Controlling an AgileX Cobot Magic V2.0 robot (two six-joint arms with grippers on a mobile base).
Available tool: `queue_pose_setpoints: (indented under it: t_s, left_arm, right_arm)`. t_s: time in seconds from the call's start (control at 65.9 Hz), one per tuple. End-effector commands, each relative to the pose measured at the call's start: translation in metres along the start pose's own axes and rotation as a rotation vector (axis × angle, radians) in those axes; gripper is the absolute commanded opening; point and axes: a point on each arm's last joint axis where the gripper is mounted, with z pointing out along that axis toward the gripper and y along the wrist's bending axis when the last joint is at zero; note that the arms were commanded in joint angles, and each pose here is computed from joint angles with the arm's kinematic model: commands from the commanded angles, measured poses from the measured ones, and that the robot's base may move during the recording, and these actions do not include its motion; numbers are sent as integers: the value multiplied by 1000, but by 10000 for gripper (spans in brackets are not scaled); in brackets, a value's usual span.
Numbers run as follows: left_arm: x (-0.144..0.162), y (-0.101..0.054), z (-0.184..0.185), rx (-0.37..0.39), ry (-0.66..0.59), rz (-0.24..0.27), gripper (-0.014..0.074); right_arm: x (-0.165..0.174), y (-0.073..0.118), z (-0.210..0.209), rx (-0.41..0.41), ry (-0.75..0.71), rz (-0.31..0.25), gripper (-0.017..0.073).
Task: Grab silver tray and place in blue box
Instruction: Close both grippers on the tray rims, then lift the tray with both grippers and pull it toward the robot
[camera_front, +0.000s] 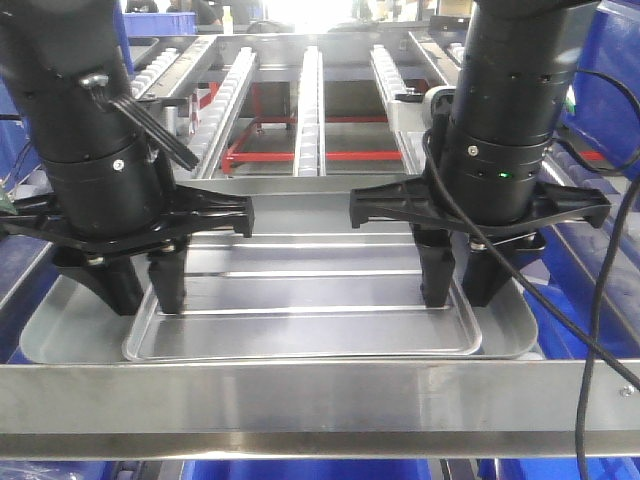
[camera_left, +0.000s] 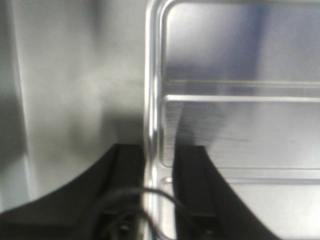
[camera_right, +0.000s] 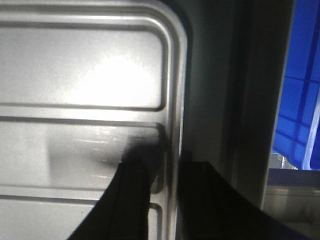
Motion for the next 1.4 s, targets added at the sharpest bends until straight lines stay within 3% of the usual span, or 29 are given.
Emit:
queue_pose_setpoints:
  t_s: [0.0,0.41,0.592,0.986,1.381]
  left_arm:
    - [-12,-3,-19,48,-79,-19,-17]
    - [-12,-3,-19,48,-79,-19,-13]
    - [-12,-3,-19,48,-79,-19,-13]
    - [-13,-3,-24,57,-90,-23,-13]
    - [-10,5,-77,106,-141,-90,-13]
  right_arm:
    - [-11,4,-19,-42,-76,-9,299]
    - [-11,4,-19,-41,-75,-9,288]
    - [-10,4,-19,-38,-71,-9,39]
    - [-13,4,-28,-32,-69,-5,58]
    - [-9,-2,-81,-68,-130,75,58]
